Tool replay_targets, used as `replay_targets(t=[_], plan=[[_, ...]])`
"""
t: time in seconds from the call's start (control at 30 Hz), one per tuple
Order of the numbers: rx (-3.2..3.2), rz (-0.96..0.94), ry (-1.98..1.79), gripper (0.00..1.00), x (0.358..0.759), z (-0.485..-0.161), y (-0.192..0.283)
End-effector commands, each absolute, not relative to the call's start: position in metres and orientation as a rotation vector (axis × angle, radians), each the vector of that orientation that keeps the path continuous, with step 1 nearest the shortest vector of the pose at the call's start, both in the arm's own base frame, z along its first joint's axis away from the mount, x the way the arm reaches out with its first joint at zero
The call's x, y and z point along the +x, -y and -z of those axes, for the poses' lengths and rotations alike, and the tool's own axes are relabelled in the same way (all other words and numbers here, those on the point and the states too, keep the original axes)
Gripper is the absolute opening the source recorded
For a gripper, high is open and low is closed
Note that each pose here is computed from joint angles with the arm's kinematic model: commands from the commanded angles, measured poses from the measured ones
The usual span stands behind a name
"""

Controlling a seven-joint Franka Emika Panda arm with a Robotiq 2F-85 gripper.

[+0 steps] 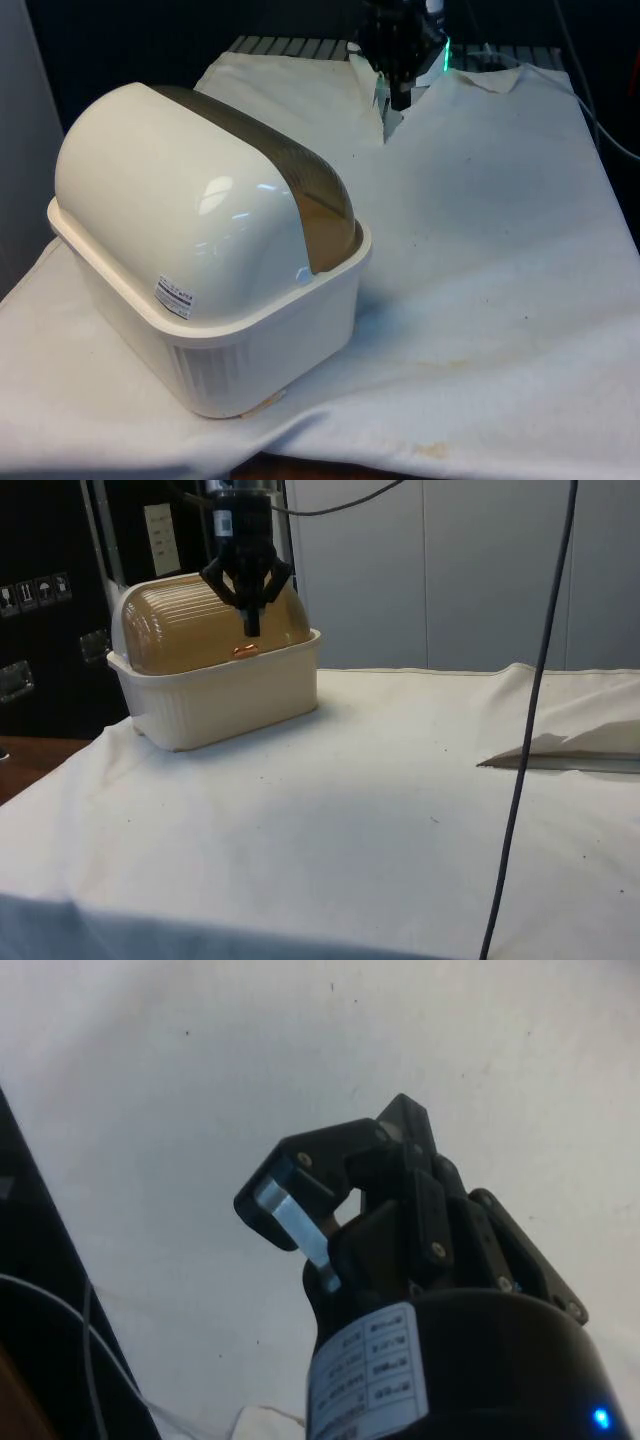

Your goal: Open the lid, then close it.

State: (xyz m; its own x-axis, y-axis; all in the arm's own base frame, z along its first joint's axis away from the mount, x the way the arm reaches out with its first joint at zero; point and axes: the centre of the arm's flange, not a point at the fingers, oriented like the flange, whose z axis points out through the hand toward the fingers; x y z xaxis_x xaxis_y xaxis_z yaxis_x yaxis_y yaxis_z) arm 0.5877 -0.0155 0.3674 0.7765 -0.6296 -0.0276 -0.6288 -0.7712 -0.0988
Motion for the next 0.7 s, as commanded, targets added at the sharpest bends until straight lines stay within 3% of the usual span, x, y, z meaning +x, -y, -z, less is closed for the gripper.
replay_targets(t=[0.0, 0.67], plan=[[-2.867, 0.026, -1.018, 0.0, 0.585, -0.37, 0.014], [-2.924, 0.043, -0.824, 0.0, 0.582, -0.38, 0.01]])
